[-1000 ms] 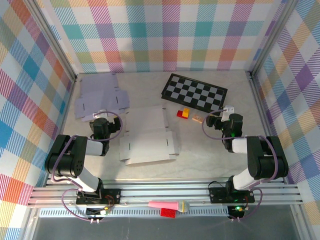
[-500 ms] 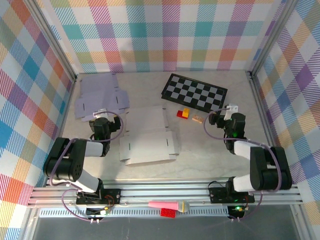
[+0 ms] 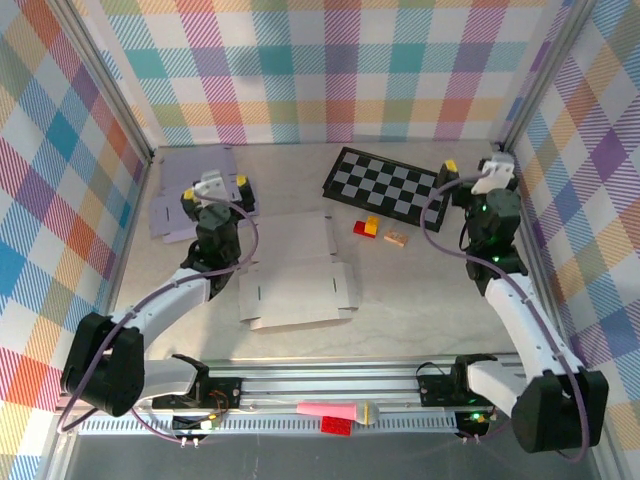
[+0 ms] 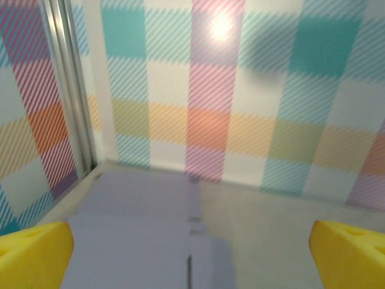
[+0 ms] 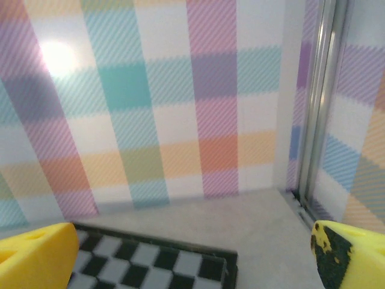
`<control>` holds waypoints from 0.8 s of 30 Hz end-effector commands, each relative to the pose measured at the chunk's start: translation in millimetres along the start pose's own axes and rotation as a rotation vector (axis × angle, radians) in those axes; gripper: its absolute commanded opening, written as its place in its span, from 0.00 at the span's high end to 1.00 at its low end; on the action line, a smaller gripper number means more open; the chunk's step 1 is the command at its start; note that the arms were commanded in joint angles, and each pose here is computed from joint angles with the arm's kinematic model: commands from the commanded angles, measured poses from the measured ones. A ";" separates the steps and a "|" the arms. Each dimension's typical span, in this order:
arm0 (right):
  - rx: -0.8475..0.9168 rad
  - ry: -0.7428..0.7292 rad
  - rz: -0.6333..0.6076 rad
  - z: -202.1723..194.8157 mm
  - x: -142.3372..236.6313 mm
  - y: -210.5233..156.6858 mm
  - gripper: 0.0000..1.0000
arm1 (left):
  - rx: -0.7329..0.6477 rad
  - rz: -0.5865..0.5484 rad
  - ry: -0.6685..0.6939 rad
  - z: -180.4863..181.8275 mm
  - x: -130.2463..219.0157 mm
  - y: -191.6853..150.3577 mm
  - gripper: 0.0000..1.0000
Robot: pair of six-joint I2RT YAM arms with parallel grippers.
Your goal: Fold the paper box
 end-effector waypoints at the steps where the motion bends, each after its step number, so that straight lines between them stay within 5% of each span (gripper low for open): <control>1: -0.258 -0.125 0.169 -7.7 15.8 34.0 0.01 | 0.214 0.102 0.138 0.8 8.3 36.7 0.00; 3: -0.478 -0.218 0.380 -11.2 26.7 22.1 0.01 | 0.368 0.348 0.252 13.0 18.5 34.5 0.00; 5: -0.563 -0.002 0.496 6.5 20.8 10.5 0.01 | 0.419 0.572 0.068 -3.2 7.9 20.2 0.01; 8: -0.590 0.055 0.731 35.5 30.0 -14.7 0.01 | 0.407 0.809 0.084 -9.9 18.3 -5.0 0.07; 11: -0.612 0.095 0.962 66.0 51.1 -51.8 0.11 | 0.362 1.010 0.117 -3.5 37.0 -37.0 0.22; 18: -0.838 0.246 1.269 123.9 95.8 -126.5 0.19 | 0.185 1.249 0.178 26.9 51.1 -90.3 0.41; 24: -0.972 0.242 1.421 154.6 123.2 -173.3 0.20 | 0.178 1.231 0.149 27.5 10.8 -118.5 0.53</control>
Point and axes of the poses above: each hand's point on the last joint's axis, 136 mm out from that joint toward the fingers, its own x axis back along the fingers, its own z axis along the line the jaws close on, y = z × x, the point moved 7 cm from there along x, back along the fingers, and after that the axes turned 5 degrees about x, right-handed, at the moved point
